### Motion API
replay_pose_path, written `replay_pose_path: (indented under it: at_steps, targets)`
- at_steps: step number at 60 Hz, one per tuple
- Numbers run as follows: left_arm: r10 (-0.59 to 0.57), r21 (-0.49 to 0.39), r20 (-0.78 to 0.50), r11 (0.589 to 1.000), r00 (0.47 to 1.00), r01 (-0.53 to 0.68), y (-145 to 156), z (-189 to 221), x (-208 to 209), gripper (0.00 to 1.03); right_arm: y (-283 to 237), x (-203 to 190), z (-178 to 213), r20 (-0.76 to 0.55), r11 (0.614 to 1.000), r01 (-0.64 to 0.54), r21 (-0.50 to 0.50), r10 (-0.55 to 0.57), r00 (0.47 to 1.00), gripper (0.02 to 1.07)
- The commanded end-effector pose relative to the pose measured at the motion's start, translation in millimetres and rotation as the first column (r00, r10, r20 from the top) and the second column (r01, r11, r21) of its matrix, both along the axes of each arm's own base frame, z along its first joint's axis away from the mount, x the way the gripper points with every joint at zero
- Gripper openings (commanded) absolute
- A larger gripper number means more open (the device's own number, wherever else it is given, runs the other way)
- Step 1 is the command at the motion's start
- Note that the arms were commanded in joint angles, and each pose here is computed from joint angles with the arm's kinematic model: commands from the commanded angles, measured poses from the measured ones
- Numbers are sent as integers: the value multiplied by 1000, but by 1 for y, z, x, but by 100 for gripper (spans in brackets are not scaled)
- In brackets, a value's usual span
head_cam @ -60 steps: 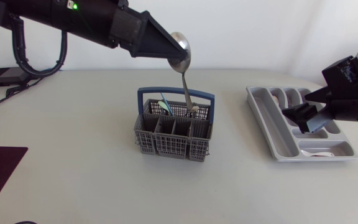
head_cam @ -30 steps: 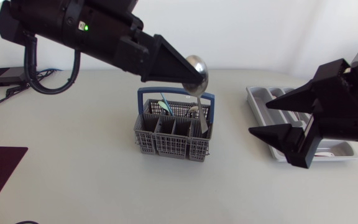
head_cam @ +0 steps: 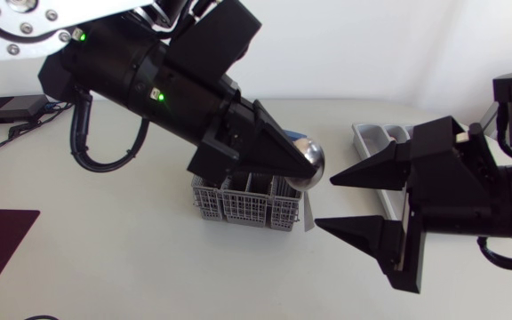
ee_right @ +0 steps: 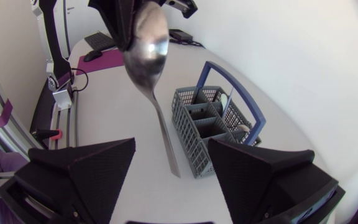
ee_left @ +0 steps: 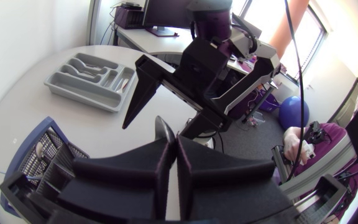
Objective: Sort the cutlery from the basket into the organizer compartments.
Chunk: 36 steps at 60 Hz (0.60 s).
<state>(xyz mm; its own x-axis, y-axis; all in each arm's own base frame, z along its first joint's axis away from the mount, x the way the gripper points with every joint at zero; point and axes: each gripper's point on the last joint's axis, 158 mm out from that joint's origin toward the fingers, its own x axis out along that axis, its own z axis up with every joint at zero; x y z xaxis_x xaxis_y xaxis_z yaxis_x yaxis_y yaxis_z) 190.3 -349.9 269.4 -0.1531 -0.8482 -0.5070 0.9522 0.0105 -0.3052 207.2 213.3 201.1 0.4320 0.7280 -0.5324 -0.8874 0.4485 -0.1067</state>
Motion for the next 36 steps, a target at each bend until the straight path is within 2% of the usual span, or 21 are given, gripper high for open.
replay_pose_path:
  at_steps: [1,10,17,26,36]
  targets:
    - [-42,1,-21,999,999,42,-2,-9,-8,4,6,-10,-10,-37,1000,-20,13,20,999,70]
    - [-62,2,-35,998,997,62,-5,-13,-14,4,12,-13,-9,-29,999,-35,33,36,999,52]
    - [-79,-7,-47,997,996,78,-7,-12,-20,4,15,-14,-10,-30,998,-43,38,44,999,52]
    - [-87,-9,-51,996,995,86,-7,-11,-23,4,17,-16,-11,-34,998,-53,37,54,998,43]
    - [-91,-14,-57,996,994,90,-8,-10,-24,4,21,-20,-12,-42,997,-67,38,69,997,29]
